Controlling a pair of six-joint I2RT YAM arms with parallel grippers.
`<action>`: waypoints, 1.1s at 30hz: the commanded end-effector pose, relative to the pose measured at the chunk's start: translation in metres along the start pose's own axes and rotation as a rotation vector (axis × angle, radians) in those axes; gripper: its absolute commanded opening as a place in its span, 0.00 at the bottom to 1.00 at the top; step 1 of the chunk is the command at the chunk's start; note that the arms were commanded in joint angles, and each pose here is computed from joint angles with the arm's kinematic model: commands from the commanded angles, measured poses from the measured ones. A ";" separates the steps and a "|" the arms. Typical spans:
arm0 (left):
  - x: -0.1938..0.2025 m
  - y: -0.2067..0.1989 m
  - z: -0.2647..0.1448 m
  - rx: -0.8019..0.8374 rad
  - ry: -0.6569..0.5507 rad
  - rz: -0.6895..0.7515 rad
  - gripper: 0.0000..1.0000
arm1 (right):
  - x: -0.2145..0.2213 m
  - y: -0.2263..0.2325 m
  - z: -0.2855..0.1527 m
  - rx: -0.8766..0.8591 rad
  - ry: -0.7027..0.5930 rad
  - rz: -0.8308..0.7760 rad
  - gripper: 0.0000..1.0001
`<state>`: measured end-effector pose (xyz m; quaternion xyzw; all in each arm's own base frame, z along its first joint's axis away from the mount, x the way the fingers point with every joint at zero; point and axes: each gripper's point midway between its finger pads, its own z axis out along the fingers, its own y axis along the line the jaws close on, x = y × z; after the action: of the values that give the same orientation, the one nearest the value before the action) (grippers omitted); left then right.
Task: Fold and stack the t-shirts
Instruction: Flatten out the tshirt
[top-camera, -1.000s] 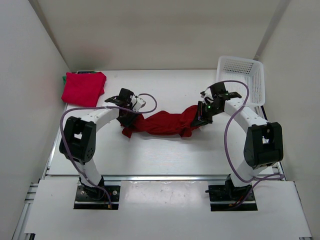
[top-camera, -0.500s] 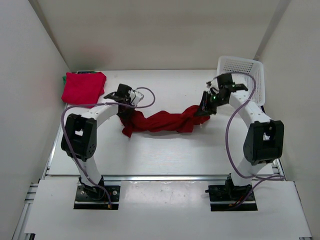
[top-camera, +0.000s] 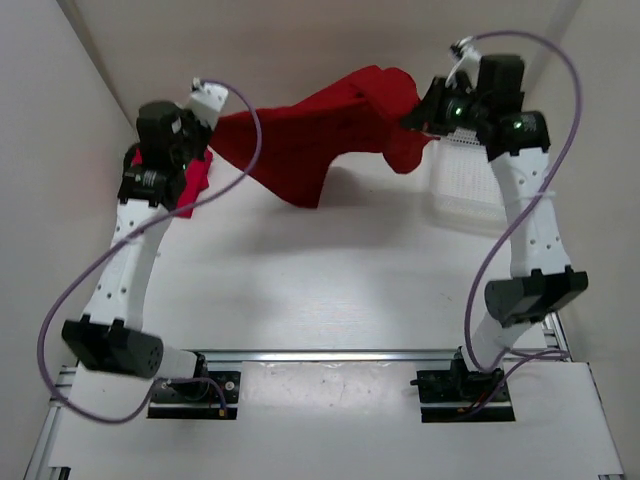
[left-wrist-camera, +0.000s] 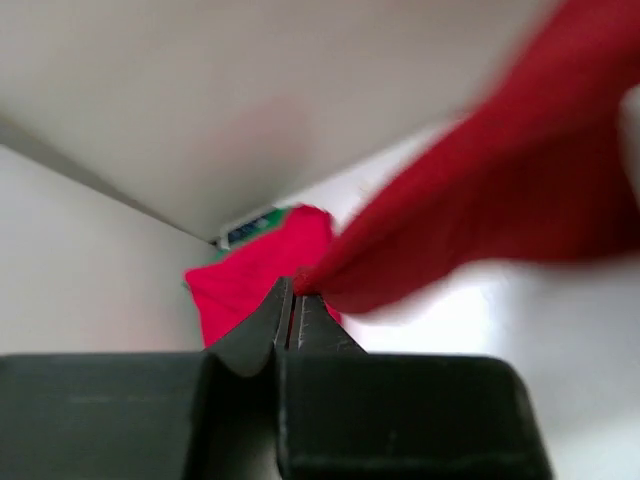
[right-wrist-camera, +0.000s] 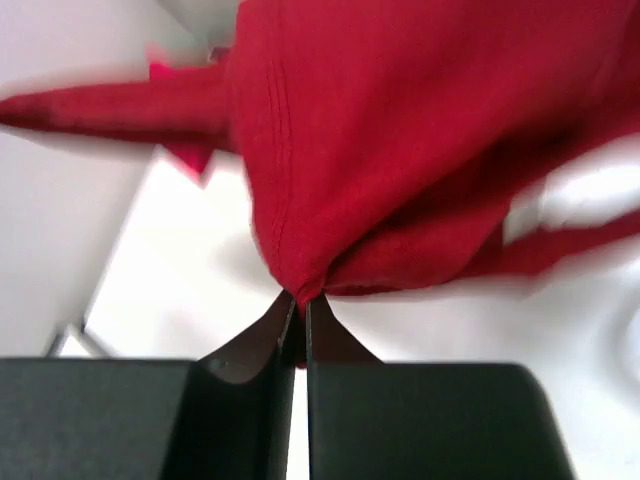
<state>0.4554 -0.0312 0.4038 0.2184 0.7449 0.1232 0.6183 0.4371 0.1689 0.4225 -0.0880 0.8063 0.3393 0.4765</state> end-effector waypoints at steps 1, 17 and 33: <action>0.082 -0.062 -0.016 0.169 0.173 0.085 0.00 | 0.088 -0.003 0.010 0.063 0.191 0.004 0.00; 0.344 -0.199 -0.157 0.541 0.660 0.251 0.00 | 0.403 -0.081 -0.074 0.428 0.648 0.387 0.48; 0.359 -0.204 -0.169 0.539 0.708 0.189 0.00 | 0.383 -0.032 0.009 0.480 0.877 -0.309 0.46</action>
<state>0.2058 -0.0241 0.0358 0.3929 0.8898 0.0479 0.2272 0.2668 0.2219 0.1110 -0.1494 0.9674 0.0768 0.1897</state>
